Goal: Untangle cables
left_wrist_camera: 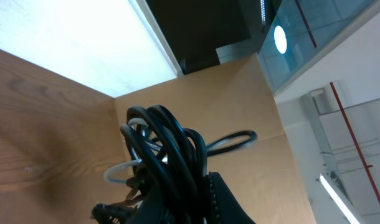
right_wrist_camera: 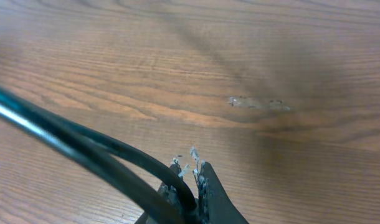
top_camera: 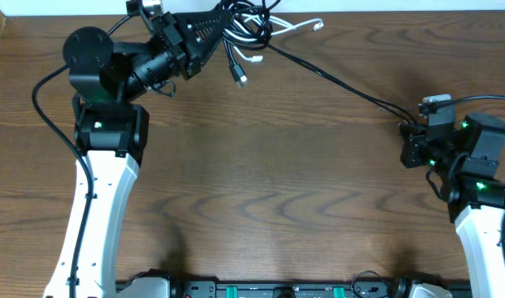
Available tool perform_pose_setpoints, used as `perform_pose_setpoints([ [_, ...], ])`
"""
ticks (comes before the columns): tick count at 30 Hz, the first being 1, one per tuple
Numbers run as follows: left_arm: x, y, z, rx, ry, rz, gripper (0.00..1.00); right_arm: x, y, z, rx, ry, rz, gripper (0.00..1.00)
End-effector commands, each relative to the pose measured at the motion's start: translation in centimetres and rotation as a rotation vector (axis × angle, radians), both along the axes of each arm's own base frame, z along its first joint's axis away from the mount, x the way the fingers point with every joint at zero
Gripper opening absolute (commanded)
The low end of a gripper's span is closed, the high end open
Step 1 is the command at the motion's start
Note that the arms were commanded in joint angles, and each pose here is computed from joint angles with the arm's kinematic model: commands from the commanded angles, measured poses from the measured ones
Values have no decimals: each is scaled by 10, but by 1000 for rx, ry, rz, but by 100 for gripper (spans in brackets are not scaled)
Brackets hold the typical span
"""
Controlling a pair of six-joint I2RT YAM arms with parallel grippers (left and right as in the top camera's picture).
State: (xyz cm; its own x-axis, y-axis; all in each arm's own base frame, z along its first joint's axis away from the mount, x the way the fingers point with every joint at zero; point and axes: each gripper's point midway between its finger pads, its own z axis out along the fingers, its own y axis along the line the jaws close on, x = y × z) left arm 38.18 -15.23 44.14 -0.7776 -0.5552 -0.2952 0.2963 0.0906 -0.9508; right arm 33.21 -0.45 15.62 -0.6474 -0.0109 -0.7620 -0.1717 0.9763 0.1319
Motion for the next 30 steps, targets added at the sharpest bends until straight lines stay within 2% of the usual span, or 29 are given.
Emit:
perform_pose_setpoints([
  [1,21,74,48,-33,-151,337,8,-26,-88,-41,-172,166,-353,1],
  [14,26,101,46,-9,-162,407,8,-23,-100,-36,-146,135,-410,1],
  [25,15,84,39,65,-204,294,8,-5,-65,-21,-2,42,-246,2],
  [26,14,82,39,77,-215,280,8,-5,-62,-20,11,37,-231,6],
  [28,10,76,35,107,-230,242,8,-4,-53,-18,46,28,-191,23],
  [30,6,71,29,135,-238,205,8,-3,-44,-15,84,19,-150,49],
])
